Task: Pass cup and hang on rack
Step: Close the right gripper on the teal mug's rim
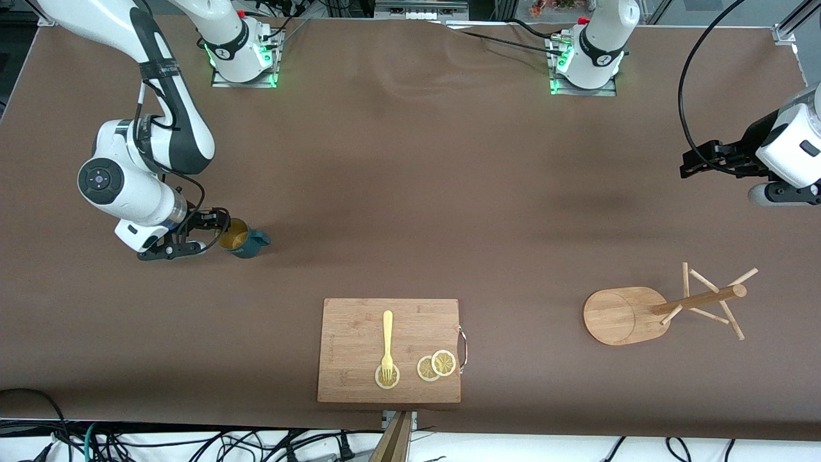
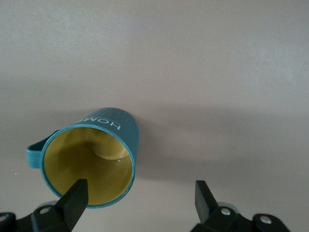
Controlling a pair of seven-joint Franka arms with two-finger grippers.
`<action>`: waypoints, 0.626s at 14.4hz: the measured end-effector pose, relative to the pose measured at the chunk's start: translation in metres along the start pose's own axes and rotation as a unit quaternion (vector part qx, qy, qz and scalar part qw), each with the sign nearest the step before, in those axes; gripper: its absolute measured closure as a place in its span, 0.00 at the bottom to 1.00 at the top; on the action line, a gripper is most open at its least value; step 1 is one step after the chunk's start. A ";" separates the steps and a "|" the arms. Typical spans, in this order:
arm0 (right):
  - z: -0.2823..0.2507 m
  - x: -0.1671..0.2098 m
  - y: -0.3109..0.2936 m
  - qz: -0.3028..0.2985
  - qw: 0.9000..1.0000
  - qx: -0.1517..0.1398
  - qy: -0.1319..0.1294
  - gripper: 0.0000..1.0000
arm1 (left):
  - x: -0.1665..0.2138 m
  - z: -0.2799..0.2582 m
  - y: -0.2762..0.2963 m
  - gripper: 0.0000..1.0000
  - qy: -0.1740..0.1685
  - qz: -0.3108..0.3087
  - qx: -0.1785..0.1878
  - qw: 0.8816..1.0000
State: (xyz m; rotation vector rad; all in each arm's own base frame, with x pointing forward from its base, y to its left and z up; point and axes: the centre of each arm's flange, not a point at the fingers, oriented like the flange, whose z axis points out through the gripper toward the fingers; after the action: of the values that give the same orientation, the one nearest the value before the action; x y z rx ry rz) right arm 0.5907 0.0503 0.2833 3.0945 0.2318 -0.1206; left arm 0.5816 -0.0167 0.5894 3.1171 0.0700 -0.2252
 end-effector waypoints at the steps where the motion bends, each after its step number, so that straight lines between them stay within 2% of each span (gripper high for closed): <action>1: 0.001 0.001 0.000 -0.001 1.000 0.000 0.002 0.03 | 0.000 0.000 0.000 0.00 0.000 0.000 0.000 1.000; 8: 0.022 0.004 -0.002 -0.004 1.000 -0.002 -0.002 0.13 | 0.000 0.000 0.000 0.00 0.000 0.000 0.000 1.000; 9: 0.024 0.004 -0.002 -0.005 1.000 -0.002 -0.002 0.19 | 0.000 0.000 0.000 0.00 0.000 0.000 0.000 1.000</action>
State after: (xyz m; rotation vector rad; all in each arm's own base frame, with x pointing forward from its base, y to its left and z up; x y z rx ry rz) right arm 0.5922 0.0518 0.2587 3.0897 0.2458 -0.1270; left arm 0.5816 -0.0165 0.5891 3.1170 0.0703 -0.2263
